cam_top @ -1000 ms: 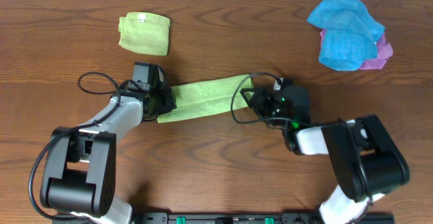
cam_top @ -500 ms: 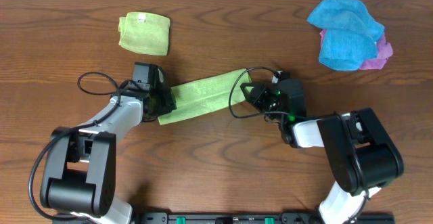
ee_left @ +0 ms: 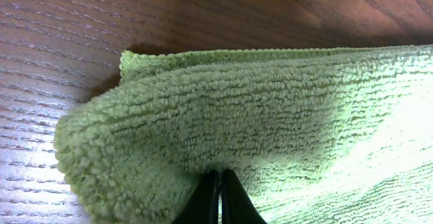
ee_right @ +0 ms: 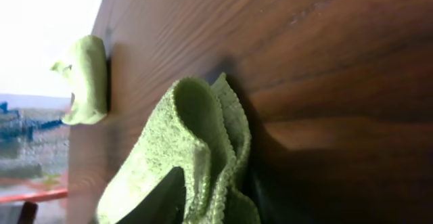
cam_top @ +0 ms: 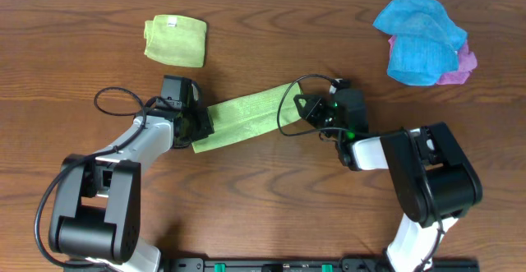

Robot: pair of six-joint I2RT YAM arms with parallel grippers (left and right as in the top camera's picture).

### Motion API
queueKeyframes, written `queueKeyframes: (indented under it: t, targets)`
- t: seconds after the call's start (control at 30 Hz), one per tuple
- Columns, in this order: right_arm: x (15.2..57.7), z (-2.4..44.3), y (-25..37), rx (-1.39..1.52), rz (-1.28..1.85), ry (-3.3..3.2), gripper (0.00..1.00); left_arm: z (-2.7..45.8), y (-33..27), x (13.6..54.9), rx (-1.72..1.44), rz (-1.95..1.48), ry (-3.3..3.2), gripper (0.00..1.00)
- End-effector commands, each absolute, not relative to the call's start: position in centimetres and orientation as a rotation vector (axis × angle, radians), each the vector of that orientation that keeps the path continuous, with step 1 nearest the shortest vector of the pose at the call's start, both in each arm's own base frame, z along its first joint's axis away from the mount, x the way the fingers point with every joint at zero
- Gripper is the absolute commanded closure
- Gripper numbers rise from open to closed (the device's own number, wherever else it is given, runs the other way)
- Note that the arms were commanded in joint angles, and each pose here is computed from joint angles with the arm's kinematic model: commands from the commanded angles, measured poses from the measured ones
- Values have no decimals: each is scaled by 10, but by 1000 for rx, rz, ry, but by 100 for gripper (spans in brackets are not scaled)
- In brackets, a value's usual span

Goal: Fold the cloth

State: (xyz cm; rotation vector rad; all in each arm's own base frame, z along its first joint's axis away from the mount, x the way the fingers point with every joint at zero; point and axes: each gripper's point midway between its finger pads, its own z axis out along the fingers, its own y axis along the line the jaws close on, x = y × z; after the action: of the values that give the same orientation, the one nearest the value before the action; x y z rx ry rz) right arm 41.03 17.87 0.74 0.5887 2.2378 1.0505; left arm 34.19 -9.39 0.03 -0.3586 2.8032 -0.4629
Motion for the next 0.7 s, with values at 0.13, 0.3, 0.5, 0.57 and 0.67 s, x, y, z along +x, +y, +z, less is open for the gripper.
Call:
queueKeyframes:
  t: [0.13,0.3,0.5,0.57,0.67]
  targets:
    - [399,-10,184,580,1055,2302,99,-4,-91,341,-355,-422,2818,94]
    - [406,21,202,412,1190,2199,99,-4,-91,341,-355,-422,2818,94]
    - [411,74,226,255,1402,2050,99,-4,-91,342,-353,-422,2815,94]
    - [410,85,233,208,1445,2036,99,-4,-91,343,-352,-424,2811,94]
    - [408,99,241,162,1484,2015,99,-3,-91,345,-350,-426,2802,94]
